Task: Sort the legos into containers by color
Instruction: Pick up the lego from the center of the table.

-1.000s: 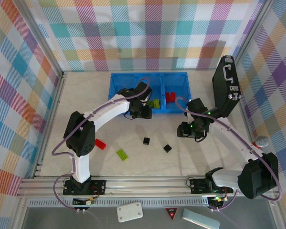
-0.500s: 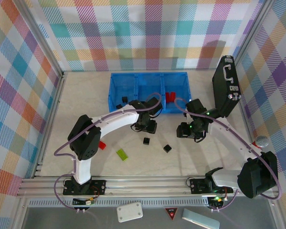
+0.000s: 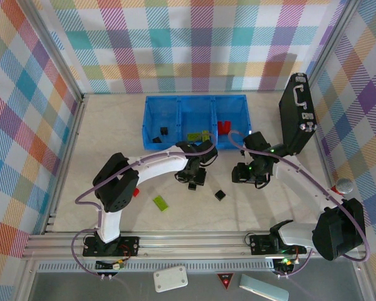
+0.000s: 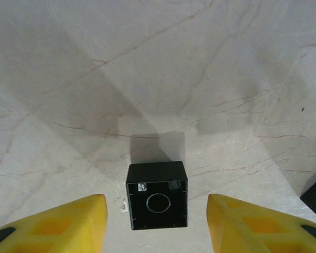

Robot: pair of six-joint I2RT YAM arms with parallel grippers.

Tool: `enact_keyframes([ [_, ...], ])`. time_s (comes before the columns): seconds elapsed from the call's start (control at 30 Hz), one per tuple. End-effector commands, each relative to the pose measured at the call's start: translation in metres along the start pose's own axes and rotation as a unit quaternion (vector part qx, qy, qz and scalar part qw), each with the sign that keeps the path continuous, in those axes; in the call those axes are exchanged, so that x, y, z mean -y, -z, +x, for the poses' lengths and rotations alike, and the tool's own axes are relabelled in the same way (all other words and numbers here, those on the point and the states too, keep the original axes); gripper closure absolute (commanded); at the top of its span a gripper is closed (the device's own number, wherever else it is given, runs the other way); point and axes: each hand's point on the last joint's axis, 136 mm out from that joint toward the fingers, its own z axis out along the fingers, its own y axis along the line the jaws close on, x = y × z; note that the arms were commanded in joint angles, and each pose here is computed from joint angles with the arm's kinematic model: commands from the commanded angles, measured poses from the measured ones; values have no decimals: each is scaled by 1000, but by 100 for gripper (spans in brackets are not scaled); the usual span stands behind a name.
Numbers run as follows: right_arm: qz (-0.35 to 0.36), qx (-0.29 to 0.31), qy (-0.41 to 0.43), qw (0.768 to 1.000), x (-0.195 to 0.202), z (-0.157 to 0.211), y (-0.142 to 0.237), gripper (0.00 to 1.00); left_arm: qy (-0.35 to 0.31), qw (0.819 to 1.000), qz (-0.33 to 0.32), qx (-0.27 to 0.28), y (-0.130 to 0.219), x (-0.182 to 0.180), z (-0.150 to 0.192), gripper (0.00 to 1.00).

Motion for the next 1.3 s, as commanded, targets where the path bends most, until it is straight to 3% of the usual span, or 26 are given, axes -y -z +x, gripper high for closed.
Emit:
enact_keyframes([
  [0.0,-5,-9,2,1000,-2,4,-3,49,3,1000,-10,-17,-14,2,13,47],
  [0.5,-1,-11,5,1000,1,7,-7,50,14,999,-15,-26,-25,1,22,57],
  [1.27,2,-11,5,1000,2,8,-7,50,9,1000,-20,3,-1,-1,11,64],
])
